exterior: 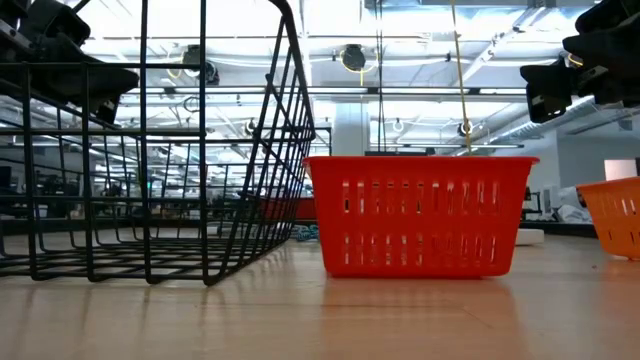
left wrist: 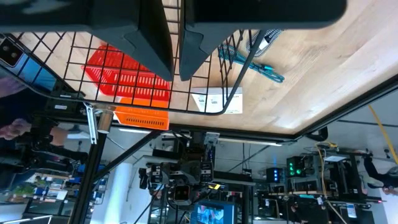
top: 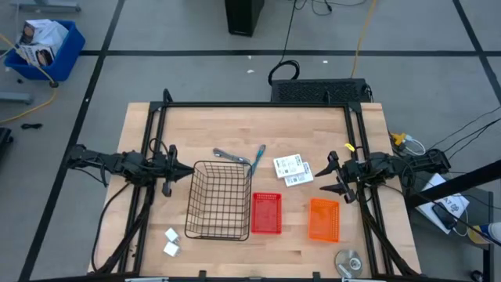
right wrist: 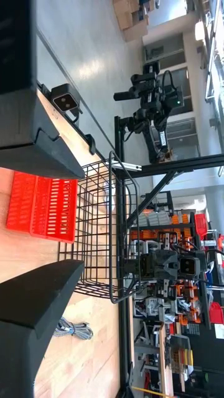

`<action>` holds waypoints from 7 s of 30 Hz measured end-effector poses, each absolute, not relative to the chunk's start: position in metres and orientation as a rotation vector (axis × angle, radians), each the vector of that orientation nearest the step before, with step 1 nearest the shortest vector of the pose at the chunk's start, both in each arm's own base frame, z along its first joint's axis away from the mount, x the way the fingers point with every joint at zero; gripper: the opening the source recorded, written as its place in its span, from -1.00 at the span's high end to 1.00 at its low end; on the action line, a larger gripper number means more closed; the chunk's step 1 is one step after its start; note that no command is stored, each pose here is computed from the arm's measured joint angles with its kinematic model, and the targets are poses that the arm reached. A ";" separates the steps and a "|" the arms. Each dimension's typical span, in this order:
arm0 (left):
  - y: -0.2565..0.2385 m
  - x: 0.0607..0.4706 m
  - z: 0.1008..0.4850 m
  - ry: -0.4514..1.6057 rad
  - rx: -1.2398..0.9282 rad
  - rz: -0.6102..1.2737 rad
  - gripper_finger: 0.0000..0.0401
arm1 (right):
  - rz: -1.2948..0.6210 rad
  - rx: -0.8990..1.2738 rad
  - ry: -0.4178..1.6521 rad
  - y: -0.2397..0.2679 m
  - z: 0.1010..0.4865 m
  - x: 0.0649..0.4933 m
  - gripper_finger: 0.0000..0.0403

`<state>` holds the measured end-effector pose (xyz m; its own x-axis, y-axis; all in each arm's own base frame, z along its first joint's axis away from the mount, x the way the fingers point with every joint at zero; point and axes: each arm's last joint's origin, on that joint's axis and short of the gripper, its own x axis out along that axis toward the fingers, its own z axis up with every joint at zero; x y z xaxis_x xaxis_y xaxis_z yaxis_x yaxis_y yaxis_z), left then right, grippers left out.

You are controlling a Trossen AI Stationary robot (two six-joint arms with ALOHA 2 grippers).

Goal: Pick and place items into bin

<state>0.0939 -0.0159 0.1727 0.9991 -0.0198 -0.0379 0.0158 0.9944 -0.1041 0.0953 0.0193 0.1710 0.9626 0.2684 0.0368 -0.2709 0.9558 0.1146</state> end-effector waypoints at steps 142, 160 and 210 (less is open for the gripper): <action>-0.016 0.094 0.174 0.025 -0.107 -0.019 0.84 | -0.273 0.796 0.631 -0.102 0.129 0.191 -0.07; -0.016 0.094 0.174 0.025 -0.107 -0.019 0.84 | -0.103 0.373 0.561 -0.074 0.157 0.198 -0.07; -0.013 0.093 0.191 -0.150 -0.181 0.053 0.84 | -0.136 -0.060 0.529 -0.012 0.185 0.195 -0.07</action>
<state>0.0928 -0.0132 0.1908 0.9874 0.0663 0.1439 -0.0393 0.9823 -0.1834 0.1950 -0.0122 0.1847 0.8548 -0.1448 -0.4984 0.1140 0.9892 -0.0920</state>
